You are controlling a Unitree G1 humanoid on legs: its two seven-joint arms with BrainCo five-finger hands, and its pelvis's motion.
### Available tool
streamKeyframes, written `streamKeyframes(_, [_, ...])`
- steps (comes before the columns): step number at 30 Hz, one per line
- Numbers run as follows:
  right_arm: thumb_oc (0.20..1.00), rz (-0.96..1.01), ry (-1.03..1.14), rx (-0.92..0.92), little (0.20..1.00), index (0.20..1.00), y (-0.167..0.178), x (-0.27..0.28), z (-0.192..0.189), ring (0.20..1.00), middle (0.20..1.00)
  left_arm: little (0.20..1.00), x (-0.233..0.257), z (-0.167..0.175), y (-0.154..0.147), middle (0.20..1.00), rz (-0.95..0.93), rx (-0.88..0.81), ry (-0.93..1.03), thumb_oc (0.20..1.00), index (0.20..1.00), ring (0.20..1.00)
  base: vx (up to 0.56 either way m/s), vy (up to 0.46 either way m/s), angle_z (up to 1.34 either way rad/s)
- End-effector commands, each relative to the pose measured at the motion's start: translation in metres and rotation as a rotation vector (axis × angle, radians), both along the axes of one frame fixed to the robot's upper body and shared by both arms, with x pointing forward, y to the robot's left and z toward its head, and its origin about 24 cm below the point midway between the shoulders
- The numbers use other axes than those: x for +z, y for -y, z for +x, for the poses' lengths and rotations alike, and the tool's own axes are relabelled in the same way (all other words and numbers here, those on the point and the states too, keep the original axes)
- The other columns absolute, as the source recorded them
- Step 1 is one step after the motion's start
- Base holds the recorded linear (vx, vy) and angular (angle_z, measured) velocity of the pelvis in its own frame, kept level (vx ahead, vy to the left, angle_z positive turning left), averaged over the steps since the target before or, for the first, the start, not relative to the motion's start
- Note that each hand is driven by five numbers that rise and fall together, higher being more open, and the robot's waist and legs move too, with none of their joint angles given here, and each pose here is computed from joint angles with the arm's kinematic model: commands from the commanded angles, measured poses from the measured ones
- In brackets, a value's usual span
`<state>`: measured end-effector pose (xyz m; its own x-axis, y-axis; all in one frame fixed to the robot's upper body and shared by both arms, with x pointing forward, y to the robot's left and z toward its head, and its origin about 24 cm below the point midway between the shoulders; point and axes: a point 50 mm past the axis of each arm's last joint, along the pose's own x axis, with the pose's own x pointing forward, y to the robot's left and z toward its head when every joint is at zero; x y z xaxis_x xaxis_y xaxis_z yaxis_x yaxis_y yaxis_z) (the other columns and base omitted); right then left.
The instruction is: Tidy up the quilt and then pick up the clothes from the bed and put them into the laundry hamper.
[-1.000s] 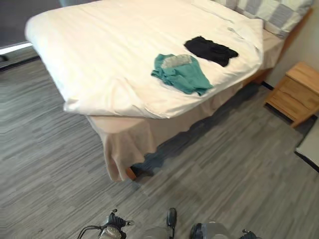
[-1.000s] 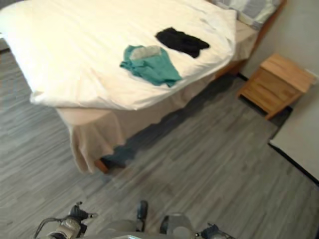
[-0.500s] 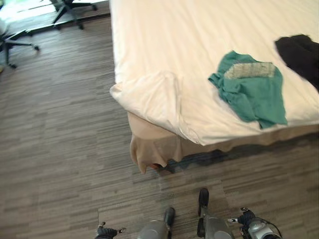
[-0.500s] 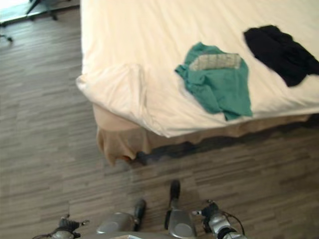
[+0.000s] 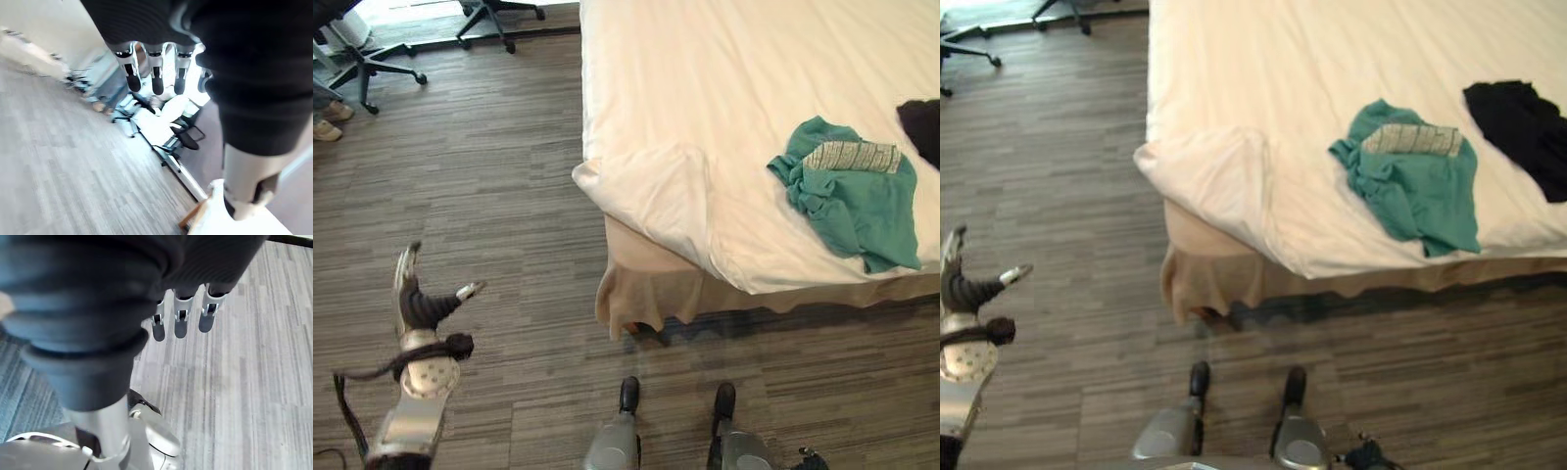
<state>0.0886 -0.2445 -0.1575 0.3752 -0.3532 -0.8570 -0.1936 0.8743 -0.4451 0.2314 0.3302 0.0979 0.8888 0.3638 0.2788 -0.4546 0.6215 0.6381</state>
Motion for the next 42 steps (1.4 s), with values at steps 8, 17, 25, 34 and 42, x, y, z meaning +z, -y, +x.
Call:
streamKeyframes(8, [1.000, -0.121, 0.064, 0.095, 1.000, 1.000, 0.029, 0.019, 0.040, 1.000, 1.000, 1.000, 0.107, 0.091, 0.042, 1.000, 0.713, -0.073, 0.129, 1.000, 1.000, 1.000, -0.07, 0.022, -0.22])
streamKeyframes(17, [1.000, -0.117, 0.132, 0.095, 1.000, 1.000, 0.029, 0.027, 0.063, 1.000, 1.000, 1.000, 0.175, 0.133, 0.066, 1.000, 0.930, 0.012, 0.176, 1.000, 1.000, 1.000, -0.03, -0.002, -0.14])
streamKeyframes(25, [1.000, -0.105, 0.204, 0.090, 1.000, 1.000, 0.025, 0.033, 0.078, 1.000, 1.000, 0.743, 0.195, 0.154, 0.083, 0.743, 1.134, 0.030, 0.108, 0.743, 0.743, 0.743, -0.01, 0.024, -0.06])
streamKeyframes(34, [1.000, -0.087, 0.116, 0.015, 1.000, 1.000, 0.025, 0.020, 0.046, 1.000, 1.000, 0.200, 0.061, 0.136, 0.057, 0.200, 0.828, -0.111, -0.223, 0.200, 0.200, 0.200, 0.09, 0.004, -0.07])
streamKeyframes(42, [1.000, -0.146, 0.291, -0.091, 1.000, 1.000, 0.050, 0.042, 0.061, 1.000, 1.000, 1.000, -0.157, -0.027, 0.024, 1.000, 0.141, -0.003, -0.820, 1.000, 1.000, 1.000, 0.10, 0.057, 0.04])
